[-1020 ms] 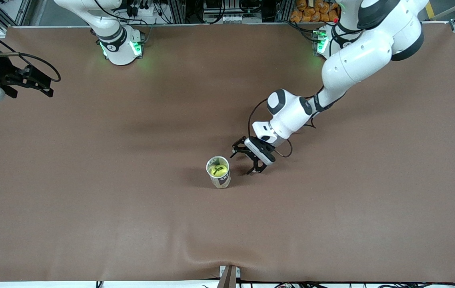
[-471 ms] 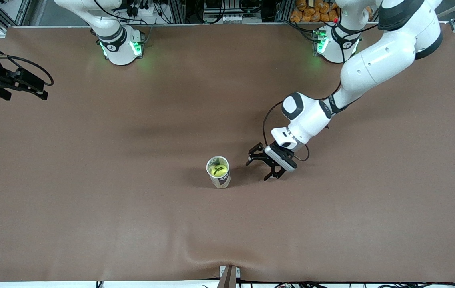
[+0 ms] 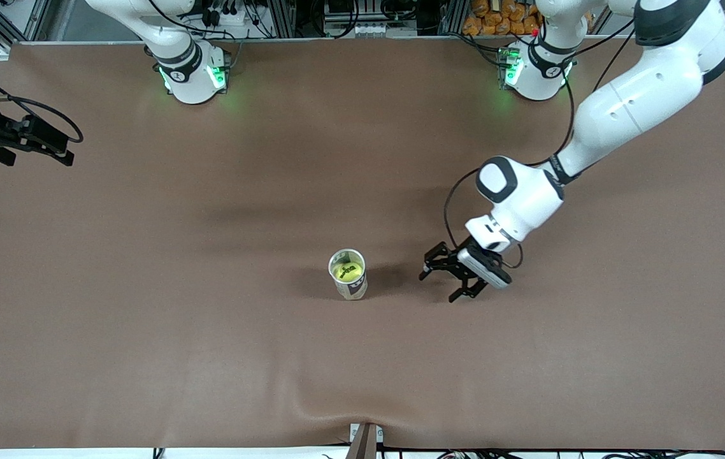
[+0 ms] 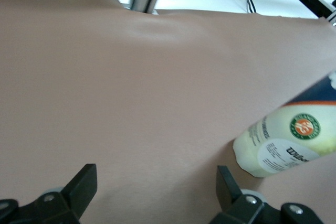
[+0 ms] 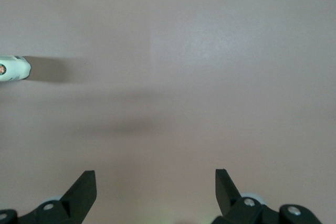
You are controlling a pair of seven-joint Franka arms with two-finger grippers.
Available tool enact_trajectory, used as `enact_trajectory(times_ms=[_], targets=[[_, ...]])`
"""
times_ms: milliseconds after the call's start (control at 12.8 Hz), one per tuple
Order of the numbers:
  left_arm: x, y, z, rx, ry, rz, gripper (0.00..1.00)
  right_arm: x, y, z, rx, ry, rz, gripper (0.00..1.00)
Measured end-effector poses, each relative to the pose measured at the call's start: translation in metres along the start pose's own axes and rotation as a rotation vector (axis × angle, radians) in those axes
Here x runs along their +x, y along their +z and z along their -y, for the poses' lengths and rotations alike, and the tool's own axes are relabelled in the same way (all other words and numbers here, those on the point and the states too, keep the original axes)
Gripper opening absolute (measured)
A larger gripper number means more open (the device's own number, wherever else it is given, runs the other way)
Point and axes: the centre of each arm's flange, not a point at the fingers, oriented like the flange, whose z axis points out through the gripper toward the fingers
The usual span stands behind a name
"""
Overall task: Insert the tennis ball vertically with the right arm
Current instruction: 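Open the left gripper and pull it away from the tube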
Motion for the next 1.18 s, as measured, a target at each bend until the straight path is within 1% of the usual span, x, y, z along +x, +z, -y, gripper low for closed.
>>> enact_trajectory(times_ms=[157,314,549,863,1020,1176], targets=[[0.019,-0.024,0.034,-0.041,-0.059,0.019,1.00,0.008,0.005,-0.010,0.004,0.020,-0.017,1.00],[0.046,-0.050,0.069,-0.096,-0.098,0.045,1.00,0.013,0.013,-0.015,0.006,0.029,-0.013,1.00],[0.088,-0.075,0.103,-0.156,-0.113,0.066,1.00,0.013,0.024,-0.017,0.005,0.034,0.010,1.00],[0.145,-0.111,0.140,-0.245,-0.109,0.126,1.00,0.004,0.016,-0.024,0.003,0.048,0.007,1.00],[0.167,-0.132,0.155,-0.242,-0.109,0.175,1.00,-0.003,0.011,-0.040,0.003,0.076,0.003,1.00],[0.180,-0.149,0.161,-0.230,-0.124,0.257,1.00,-0.009,0.007,-0.047,0.005,0.087,0.002,1.00]])
